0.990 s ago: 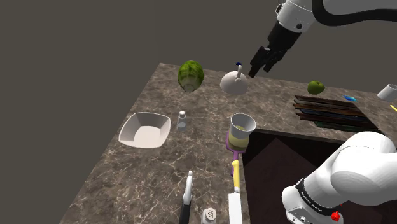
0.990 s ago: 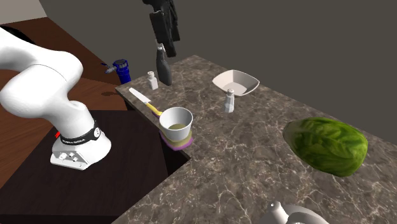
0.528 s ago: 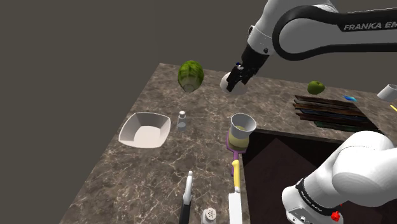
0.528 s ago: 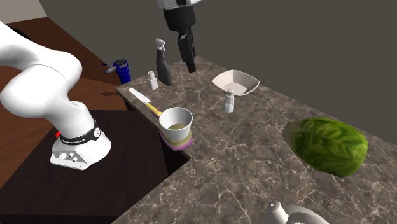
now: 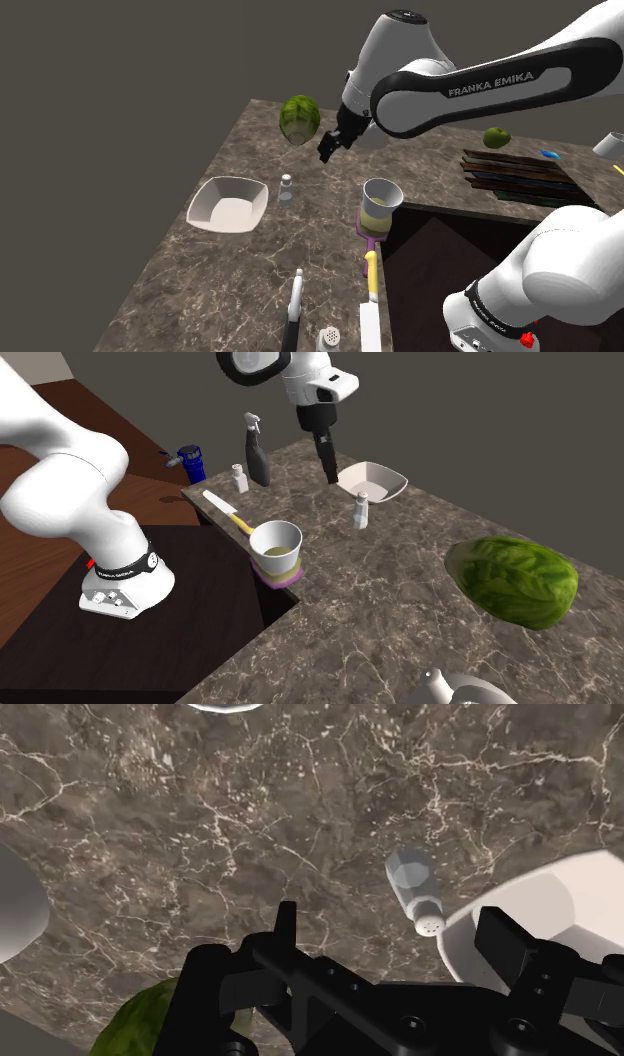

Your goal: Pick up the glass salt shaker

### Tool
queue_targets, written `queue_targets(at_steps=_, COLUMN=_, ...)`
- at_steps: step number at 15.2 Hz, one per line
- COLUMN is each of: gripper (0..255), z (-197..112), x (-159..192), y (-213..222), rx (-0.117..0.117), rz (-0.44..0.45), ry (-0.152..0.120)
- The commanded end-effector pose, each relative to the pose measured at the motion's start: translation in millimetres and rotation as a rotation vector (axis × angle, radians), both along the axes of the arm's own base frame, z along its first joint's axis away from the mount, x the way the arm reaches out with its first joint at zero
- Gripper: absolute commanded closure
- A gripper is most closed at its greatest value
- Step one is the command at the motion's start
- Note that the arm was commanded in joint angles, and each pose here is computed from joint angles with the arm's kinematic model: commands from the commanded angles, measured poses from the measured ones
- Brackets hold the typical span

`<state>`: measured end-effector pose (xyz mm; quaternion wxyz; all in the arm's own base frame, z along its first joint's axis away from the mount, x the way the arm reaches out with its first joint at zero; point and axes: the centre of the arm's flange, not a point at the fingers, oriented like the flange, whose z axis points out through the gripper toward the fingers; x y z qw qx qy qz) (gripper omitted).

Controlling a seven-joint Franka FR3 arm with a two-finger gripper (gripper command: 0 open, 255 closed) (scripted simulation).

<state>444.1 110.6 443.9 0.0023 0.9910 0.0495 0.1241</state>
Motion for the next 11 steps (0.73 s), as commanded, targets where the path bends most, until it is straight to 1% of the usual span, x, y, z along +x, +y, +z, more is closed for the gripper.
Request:
queue_targets(at_steps=1, gripper=0, z=-22, x=11, y=12, rx=-0.006, rz=0.016, ry=-0.009)
queue_targets(at_steps=11, gripper=0, z=-117, x=73, y=78, rx=-0.042, rz=0.093, ry=-0.046)
